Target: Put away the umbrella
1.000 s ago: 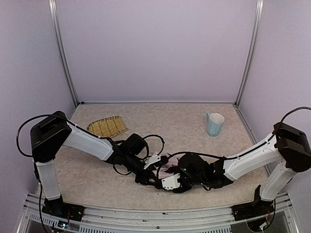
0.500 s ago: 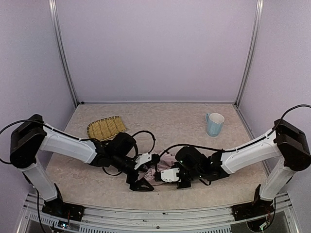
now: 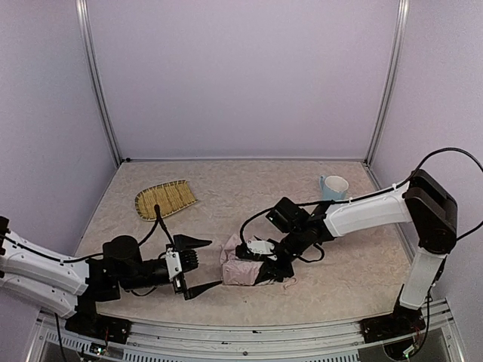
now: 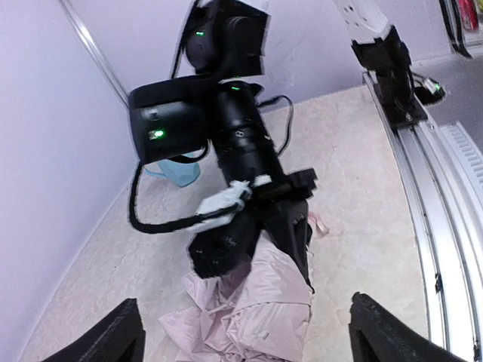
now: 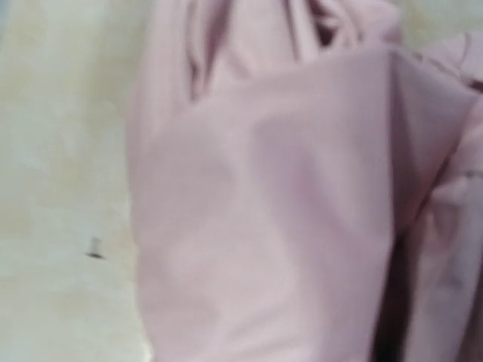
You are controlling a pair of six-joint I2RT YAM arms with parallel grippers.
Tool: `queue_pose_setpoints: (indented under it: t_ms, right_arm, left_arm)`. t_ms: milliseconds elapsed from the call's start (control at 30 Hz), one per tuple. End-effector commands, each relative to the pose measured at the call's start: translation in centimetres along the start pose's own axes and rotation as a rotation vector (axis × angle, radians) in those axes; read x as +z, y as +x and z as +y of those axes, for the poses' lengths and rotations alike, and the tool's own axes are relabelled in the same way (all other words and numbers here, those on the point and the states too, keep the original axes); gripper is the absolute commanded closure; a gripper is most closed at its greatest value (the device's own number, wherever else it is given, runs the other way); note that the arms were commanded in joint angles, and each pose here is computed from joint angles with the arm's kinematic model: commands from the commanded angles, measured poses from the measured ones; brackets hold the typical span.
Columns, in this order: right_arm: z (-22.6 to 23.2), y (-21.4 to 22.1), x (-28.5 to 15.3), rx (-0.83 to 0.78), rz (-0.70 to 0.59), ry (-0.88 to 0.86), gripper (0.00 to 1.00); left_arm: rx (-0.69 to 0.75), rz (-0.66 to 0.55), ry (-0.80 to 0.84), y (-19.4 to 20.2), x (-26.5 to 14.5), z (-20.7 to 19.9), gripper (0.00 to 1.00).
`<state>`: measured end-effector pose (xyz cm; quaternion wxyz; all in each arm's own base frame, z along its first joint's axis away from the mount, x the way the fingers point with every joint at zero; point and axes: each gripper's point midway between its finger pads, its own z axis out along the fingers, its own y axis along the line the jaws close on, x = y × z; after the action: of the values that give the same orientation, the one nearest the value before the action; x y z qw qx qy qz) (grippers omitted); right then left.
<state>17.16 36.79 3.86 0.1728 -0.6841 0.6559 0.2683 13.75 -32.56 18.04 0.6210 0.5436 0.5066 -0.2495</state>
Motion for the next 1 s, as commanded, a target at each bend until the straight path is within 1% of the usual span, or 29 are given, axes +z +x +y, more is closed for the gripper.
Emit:
queue_pose_setpoints:
  t_ms: [0,33,67,133,267,367,433,500,567,667,700,733,767,800,833,867,900,967]
  right_arm:
    - [6.2,5.5,0.7,0.331,0.159,-0.402,0.96]
    - [6.4,5.6,0.8,0.345,0.167,-0.427,0.96]
    - [6.5,5.9,1.1,0.364,0.186,-0.445,0.96]
    - [6.5,6.3,1.4,0.379,0.210,-0.462,0.96]
    - [6.3,6.3,1.6,0.379,0.219,-0.491,0.96]
    - [5.9,6.6,1.8,0.380,0.229,-0.495,0.95]
    - [5.6,6.6,1.9,0.382,0.221,-0.501,0.95]
    - [5.4,6.5,2.1,0.374,0.215,-0.504,0.95]
    - [5.1,6.6,2.2,0.372,0.218,-0.503,0.95]
    - [4.7,6.4,2.2,0.365,0.207,-0.493,0.93]
    - [4.5,6.2,2.1,0.357,0.199,-0.489,0.92]
    - [4.3,5.9,2.1,0.350,0.190,-0.484,0.91]
    - [4.1,5.7,2.2,0.346,0.185,-0.473,0.87]
    - [3.6,5.5,2.2,0.344,0.181,-0.453,0.81]
    - [3.1,5.4,2.2,0.348,0.174,-0.431,0.74]
    - [2.4,5.1,1.9,0.350,0.153,-0.400,0.62]
    - [1.6,4.7,1.7,0.356,0.129,-0.368,0.56]
    - [0.4,3.8,1.0,0.349,0.065,-0.319,0.48]
  left_arm:
    - [0.195,0.160,0.001,3.5,1.4,-1.8,0.17]
    - [0.235,0.191,0.014,4.4,1.7,-2.2,0.20]
    - [0.272,0.224,0.027,5.4,2.2,-2.7,0.20]
    - [0.340,0.283,0.054,6.7,3.3,-3.5,0.18]
    - [0.451,0.344,0.137,8.3,5.2,-5.2,0.11]
    - [0.517,0.393,0.110,9.7,5.7,-4.7,0.09]
    - [0.551,0.440,0.141,10.9,5.9,-4.9,0.09]
    - [0.559,0.496,0.188,12.5,5.8,-5.1,0.11]
    - [0.548,0.539,0.237,13.6,5.6,-5.5,0.17]
    - [0.482,0.589,0.328,14.6,5.5,-6.3,0.22]
    - [0.457,0.592,0.357,14.7,5.6,-6.6,0.25]
    - [0.426,0.598,0.374,14.9,5.7,-6.7,0.32]
    - [0.391,0.604,0.389,15.0,5.9,-6.7,0.36]
    - [0.362,0.603,0.413,14.9,6.0,-7.1,0.43]
    - [0.327,0.609,0.440,14.9,6.0,-7.5,0.44]
    - [0.292,0.618,0.462,14.8,6.1,-7.8,0.45]
    - [0.251,0.636,0.484,14.9,6.0,-8.1,0.45]
    - [0.155,0.695,0.516,15.8,5.6,-8.4,0.45]
